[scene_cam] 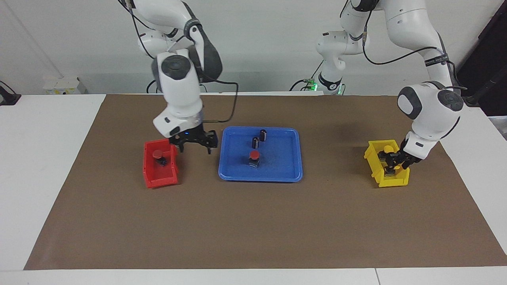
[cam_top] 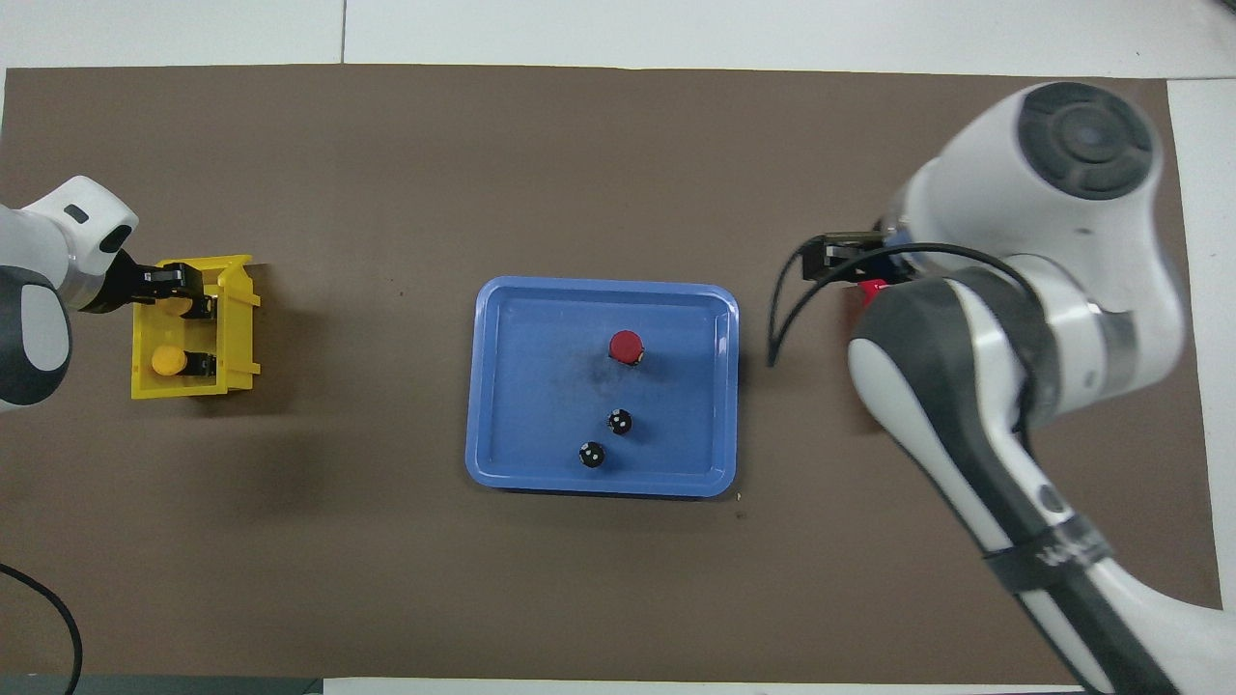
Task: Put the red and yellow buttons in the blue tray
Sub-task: 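Grasp a yellow button with the left gripper while the right gripper returns, then place the yellow button in the tray while the right gripper grasps a red button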
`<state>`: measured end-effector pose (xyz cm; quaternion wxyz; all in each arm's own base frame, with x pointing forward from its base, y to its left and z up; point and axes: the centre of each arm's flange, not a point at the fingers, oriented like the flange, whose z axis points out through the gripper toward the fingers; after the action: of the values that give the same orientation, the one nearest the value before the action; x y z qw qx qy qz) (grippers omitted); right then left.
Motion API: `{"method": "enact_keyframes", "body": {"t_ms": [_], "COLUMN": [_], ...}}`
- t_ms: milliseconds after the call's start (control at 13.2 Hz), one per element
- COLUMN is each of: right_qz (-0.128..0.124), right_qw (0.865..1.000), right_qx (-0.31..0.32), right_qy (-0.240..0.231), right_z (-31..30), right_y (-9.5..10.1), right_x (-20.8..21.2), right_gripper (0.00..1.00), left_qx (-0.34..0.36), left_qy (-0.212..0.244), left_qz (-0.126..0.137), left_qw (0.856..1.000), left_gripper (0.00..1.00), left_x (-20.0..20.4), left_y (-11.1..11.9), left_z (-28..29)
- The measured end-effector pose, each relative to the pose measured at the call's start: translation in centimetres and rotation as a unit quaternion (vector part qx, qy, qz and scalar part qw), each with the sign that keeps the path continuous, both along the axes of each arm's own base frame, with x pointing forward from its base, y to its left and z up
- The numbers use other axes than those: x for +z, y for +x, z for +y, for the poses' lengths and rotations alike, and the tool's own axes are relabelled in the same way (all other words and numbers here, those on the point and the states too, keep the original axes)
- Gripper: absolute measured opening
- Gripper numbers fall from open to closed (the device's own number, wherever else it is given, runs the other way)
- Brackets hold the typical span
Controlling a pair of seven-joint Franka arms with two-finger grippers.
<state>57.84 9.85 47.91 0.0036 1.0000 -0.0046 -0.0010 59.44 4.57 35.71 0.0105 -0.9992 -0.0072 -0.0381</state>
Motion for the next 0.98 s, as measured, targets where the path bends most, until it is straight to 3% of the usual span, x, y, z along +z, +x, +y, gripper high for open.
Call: {"method": "enact_keyframes", "body": {"t_ms": [76,227,303,378,454,605,757,832,984], "right_qz": [0.005,0.0,-0.003,-0.007,-0.012,-0.021,-0.032,-0.036,-0.036], "right_qw": [1.0,1.0,0.999,0.999,0.999,0.999,0.999,0.999,0.999], "right_qx": [0.015,0.029,0.034,0.037,0.038,0.04,0.041,0.041,0.041], "right_qy": [0.002,0.003,0.003,0.003,0.002,0.002,0.002,0.002,0.002], "right_z": [-3.5,-7.1,-8.1,-8.6,-8.8,-8.6,-8.5,-8.5,-8.6], "right_y": [-0.9,-2.1,-2.6,-3.1,-3.5,-4.0,-4.3,-4.6,-5.2], "right_x": [-0.5,-2.6,-4.1,-5.4,-6.5,-8.0,-9.2,-9.9,-11.1], "right_gripper": [0.97,0.96,0.87,0.87,0.81,0.76,0.72,0.7,0.7], "left_qx": [-0.001,-0.002,-0.002,-0.003,-0.006,-0.016,-0.001,0.023,0.045], "left_qy": [0.0,-0.001,-0.001,-0.001,-0.002,-0.004,-0.005,-0.005,-0.006], "left_qz": [0.002,0.003,0.004,0.007,0.017,0.038,0.051,0.046,0.044], "left_qw": [1.0,1.0,1.0,1.0,1.0,0.999,0.999,0.999,0.998], "left_gripper": [0.6,0.42,0.41,0.41,0.41,0.41,0.41,0.41,0.41], "left_x": [-0.2,-0.3,-0.2,0.3,1.6,6.2,11.1,12.5,12.1], "left_y": [-0.1,-0.2,-0.1,0.1,0.5,1.8,2.5,2.5,0.7], "left_z": [-0.1,-0.2,-0.2,-0.3,-0.5,-1.5,-6.5,-11.4,-22.3]}}
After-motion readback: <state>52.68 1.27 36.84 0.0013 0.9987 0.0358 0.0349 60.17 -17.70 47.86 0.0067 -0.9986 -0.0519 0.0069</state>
